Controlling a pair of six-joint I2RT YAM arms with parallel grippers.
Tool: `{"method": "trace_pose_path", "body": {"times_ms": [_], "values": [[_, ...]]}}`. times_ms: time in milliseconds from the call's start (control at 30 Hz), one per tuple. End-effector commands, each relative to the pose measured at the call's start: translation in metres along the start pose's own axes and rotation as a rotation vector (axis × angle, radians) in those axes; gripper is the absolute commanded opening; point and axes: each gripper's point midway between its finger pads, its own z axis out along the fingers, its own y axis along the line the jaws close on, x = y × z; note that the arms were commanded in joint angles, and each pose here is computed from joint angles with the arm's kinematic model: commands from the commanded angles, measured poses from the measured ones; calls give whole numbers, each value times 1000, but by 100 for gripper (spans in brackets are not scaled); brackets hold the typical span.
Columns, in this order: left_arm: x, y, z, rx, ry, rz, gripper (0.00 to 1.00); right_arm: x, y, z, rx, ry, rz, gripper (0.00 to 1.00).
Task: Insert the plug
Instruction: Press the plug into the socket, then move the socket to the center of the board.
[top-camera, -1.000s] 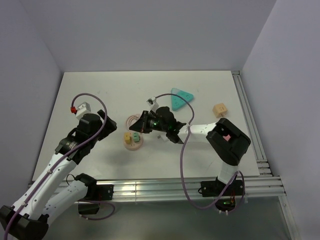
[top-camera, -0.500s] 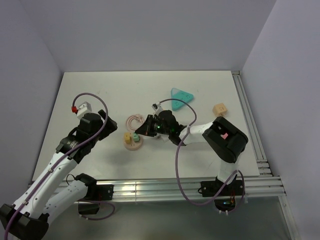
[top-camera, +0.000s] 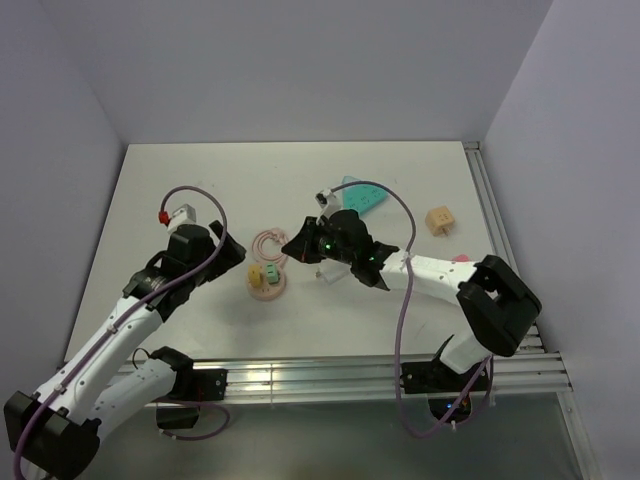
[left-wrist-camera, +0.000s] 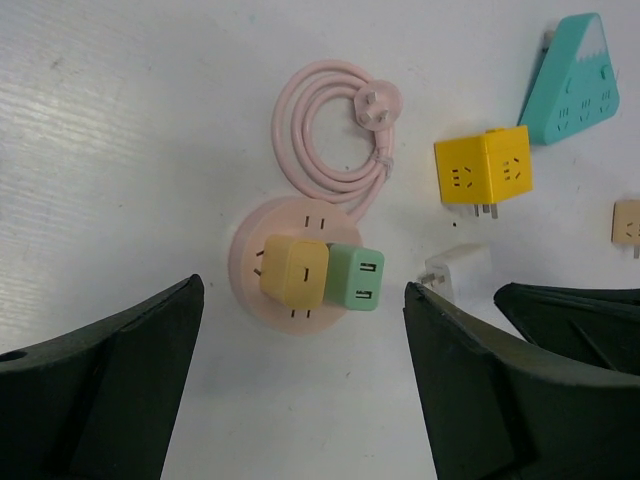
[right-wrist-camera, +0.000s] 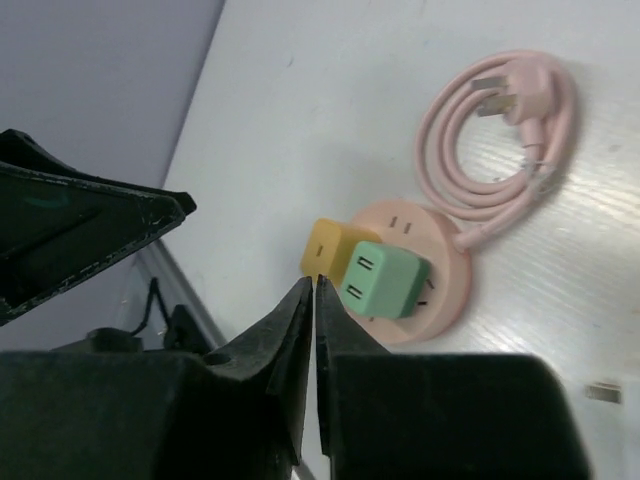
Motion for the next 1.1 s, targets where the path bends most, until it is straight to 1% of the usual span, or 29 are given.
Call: {"method": "trace_pose_path", "body": {"times_ms": [0,33,67,100,133,200,233,333,400,433,467,500,600,633,733,833,900,1067], "values": [[4,-19,4,93,27,13,87,-10,-18,-17,121,-34,-79,13],[6,-21,6,106,32,8,87,-10,-22,-21,146,-36,-101,29],[8,-24,7,117,39,11,87,-16,-20,-28,153,-54,-112,38],[10,-25,8,121,44,10,87,-13,-27,-33,184,-46,-120,46],[13,-26,10,119,48,9,88,-18,-34,-38,226,-69,-145,61],[18,-29,10,117,54,22,89,-25,-40,-50,273,-94,-179,73],[21,-29,12,112,62,30,89,-28,-47,-55,308,-111,-187,81],[33,-36,16,107,85,55,93,-35,-61,-69,364,-145,-210,85],[45,-42,14,106,104,90,95,-44,-67,-77,382,-188,-216,85],[47,-42,18,81,100,98,96,-40,-78,-82,409,-192,-219,85],[55,-45,17,80,113,122,97,-47,-78,-89,420,-230,-221,85],[60,-44,17,66,124,137,98,-46,-90,-94,444,-253,-216,85],[71,-39,19,11,143,177,98,-59,-92,-107,443,-355,-190,85],[72,-39,21,-6,143,176,98,-52,-102,-111,459,-359,-184,85],[77,-40,14,-34,128,194,98,-52,-107,-119,458,-410,-178,84],[94,-54,6,20,153,217,97,-55,-110,-125,472,-438,-170,81],[106,-62,3,54,194,217,95,-55,-113,-125,476,-452,-159,79],[134,-86,12,110,279,222,95,-54,-126,-127,532,-457,-133,79]]}}
